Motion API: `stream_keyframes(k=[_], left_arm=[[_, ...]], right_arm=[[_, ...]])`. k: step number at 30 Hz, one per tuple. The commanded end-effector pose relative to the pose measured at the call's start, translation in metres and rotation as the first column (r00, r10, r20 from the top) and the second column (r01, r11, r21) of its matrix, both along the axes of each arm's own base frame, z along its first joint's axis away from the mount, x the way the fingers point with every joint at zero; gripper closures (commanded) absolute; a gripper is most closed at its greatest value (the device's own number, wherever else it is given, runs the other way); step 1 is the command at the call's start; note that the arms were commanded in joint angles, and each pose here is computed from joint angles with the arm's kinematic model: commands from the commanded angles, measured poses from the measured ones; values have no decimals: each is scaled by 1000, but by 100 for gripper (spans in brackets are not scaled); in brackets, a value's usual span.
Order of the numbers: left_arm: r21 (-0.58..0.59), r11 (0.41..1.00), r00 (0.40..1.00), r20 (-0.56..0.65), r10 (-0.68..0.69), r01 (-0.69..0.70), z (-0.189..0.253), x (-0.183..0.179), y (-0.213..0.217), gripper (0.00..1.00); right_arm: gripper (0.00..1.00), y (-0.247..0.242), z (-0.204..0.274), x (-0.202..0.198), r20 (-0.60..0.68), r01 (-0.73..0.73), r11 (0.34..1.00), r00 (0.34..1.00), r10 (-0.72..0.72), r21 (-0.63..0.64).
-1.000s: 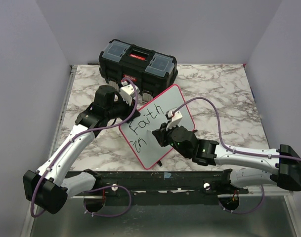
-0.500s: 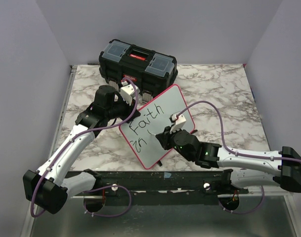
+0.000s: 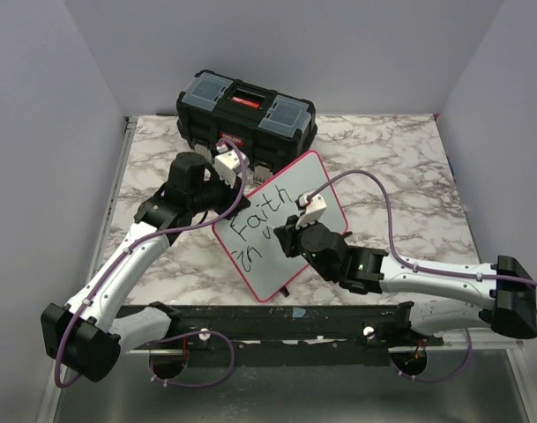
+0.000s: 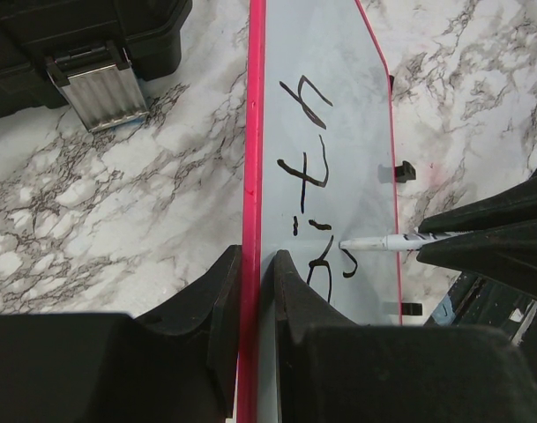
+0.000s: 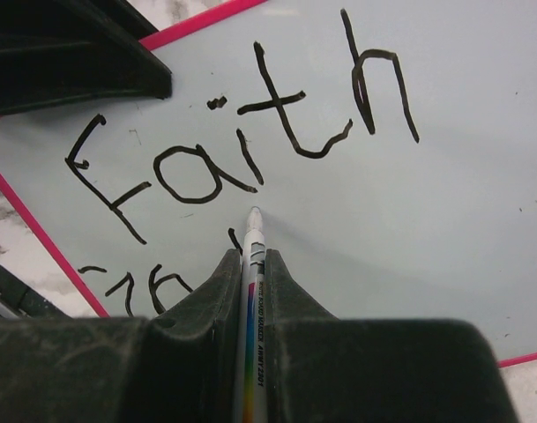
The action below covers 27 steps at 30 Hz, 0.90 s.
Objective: Write a sentence on the whiteboard
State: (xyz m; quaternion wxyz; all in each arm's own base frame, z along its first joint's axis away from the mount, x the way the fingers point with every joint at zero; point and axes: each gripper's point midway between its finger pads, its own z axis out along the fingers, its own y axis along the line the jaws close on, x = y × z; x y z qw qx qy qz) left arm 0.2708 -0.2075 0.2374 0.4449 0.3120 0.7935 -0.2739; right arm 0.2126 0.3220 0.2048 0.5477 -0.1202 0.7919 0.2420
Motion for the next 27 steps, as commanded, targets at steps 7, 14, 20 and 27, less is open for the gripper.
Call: stream_keyframes(k=[7, 14, 20, 27], left_arm=[[42, 999, 998, 68, 17, -19, 4, 9, 6, 100], [39, 999, 997, 70, 17, -20, 5, 8, 6, 100], [40, 999, 997, 70, 19, -22, 5, 8, 7, 100], [39, 999, 997, 72, 19, -22, 6, 8, 7, 100]], right_arm=[[99, -1, -1, 5, 11, 19, 999, 1000, -18, -49], [99, -5, -14, -3, -25, -6, 999, 1000, 4, -48], [99, -5, -21, -9, -50, -27, 999, 998, 25, -45], [99, -12, -42, -18, -109, -46, 997, 993, 38, -66]])
